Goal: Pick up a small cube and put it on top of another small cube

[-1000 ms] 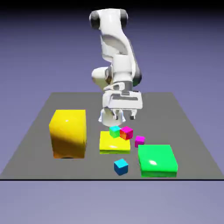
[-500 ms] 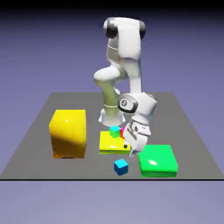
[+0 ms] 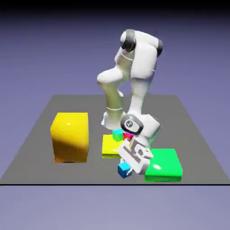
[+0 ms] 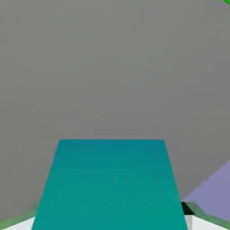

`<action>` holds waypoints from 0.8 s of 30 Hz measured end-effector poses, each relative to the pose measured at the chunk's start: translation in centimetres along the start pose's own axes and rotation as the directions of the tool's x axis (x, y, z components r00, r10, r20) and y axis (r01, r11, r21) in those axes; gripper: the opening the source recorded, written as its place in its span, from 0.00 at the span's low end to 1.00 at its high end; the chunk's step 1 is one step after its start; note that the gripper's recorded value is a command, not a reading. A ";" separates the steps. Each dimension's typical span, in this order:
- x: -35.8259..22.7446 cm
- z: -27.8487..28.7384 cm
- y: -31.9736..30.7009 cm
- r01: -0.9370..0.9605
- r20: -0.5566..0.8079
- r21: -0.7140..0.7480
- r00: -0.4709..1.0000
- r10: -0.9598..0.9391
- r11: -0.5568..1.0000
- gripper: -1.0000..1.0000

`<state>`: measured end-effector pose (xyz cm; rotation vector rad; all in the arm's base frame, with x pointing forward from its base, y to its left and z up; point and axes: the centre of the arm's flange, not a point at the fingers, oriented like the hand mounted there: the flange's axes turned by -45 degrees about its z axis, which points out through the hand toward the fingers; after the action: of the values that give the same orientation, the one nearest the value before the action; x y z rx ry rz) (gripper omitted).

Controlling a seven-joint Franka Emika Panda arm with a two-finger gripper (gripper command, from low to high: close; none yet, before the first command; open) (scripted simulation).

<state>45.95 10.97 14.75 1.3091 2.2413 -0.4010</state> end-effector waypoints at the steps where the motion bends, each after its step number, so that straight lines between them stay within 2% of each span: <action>1: -0.2 -1.0 0.0 0.000 -0.001 0.000 1.000 0.000 1.000 0.00; 3: -0.4 -2.7 -0.5 -0.030 -0.012 0.018 0.999 0.030 0.999 0.00; 7: -0.7 -4.7 -2.5 -0.231 -0.045 0.136 0.970 0.239 0.963 0.00; 12: -1.2 -7.7 -5.6 -0.430 -0.025 0.284 0.890 0.454 0.857 0.00; 18: -2.0 -11.4 -10.1 -0.610 0.086 0.430 0.762 0.642 0.666 0.00; 24: -2.2 -14.1 -14.9 -0.733 0.249 0.503 0.630 0.736 0.458 0.00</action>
<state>30.00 8.95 27.66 2.4342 1.3143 -0.7455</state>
